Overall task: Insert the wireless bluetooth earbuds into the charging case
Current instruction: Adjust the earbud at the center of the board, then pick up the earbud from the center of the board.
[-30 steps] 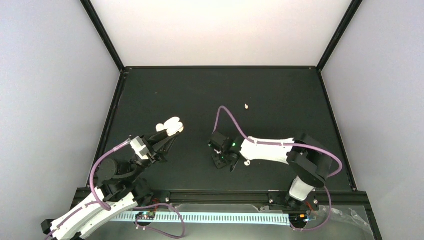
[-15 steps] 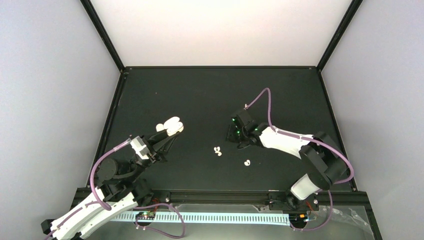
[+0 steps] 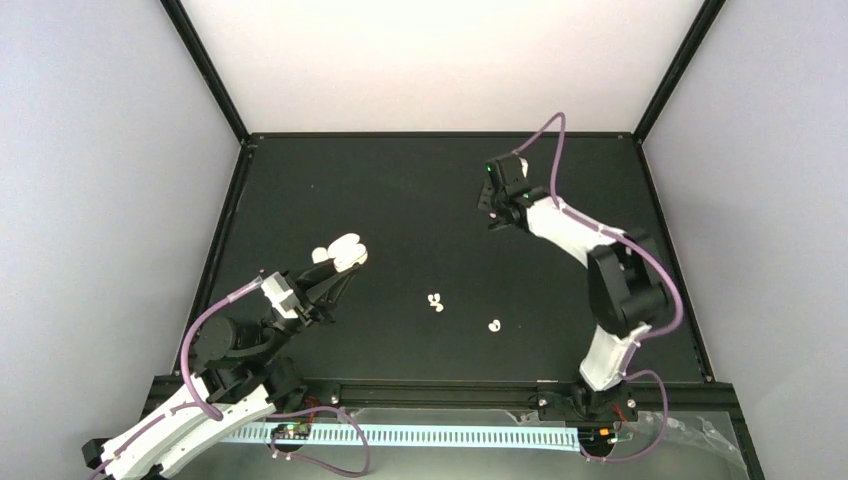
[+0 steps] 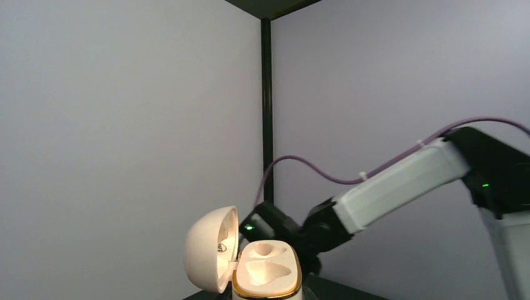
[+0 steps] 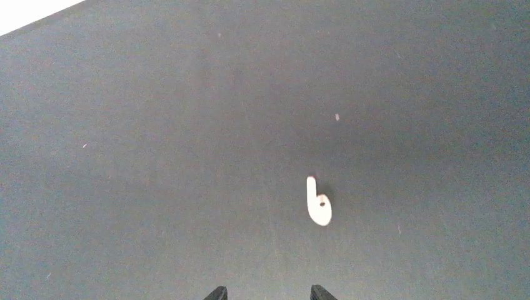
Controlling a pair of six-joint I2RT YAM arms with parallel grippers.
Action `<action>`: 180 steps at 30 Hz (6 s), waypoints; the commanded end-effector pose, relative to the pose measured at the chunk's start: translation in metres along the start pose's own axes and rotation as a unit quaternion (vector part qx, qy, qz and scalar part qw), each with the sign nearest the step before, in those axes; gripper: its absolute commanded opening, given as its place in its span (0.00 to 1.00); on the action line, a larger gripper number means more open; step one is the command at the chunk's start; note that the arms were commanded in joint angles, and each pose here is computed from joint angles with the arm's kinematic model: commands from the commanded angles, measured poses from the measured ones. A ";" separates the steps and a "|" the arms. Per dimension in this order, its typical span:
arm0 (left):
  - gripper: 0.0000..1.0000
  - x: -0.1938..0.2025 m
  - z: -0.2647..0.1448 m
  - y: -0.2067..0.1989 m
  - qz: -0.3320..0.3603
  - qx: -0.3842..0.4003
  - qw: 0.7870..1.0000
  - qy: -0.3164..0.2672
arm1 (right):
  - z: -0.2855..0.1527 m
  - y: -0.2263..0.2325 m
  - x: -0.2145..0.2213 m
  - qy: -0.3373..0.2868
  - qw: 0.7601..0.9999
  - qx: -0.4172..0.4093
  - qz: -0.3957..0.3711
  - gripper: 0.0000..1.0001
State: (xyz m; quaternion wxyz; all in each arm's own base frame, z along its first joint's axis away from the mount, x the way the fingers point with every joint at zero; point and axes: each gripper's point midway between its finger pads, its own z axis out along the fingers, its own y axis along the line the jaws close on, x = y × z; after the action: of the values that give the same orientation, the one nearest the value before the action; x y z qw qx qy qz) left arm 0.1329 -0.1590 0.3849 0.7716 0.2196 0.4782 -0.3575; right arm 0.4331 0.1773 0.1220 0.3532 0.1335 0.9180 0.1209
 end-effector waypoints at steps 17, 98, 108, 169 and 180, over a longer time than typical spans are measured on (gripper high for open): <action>0.01 0.002 0.008 -0.005 -0.002 0.012 1.000 0.010 | 0.099 -0.034 -0.019 0.093 0.988 0.097 -0.077 0.35; 0.02 -0.001 0.007 -0.015 -0.008 0.043 0.999 0.007 | -0.028 -0.009 0.202 0.194 0.965 -0.049 -0.172 0.05; 0.02 0.002 0.008 -0.015 -0.005 0.042 0.999 0.012 | -0.010 -0.011 0.183 0.194 0.966 -0.037 -0.168 0.05; 0.02 -0.018 -0.001 -0.016 -0.013 0.048 0.999 -0.013 | 0.012 0.043 0.167 0.213 0.952 0.073 -0.205 0.30; 0.01 -0.018 -0.001 -0.017 -0.015 0.051 0.999 -0.012 | 0.009 0.036 0.176 0.225 0.949 0.078 -0.207 0.24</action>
State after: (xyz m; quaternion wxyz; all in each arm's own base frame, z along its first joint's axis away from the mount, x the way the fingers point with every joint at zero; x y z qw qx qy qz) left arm 0.1235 -0.1708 0.3814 0.7536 0.2519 0.4722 -0.3817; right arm 0.3252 0.2739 0.0240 0.1528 -0.0677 0.9859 0.0101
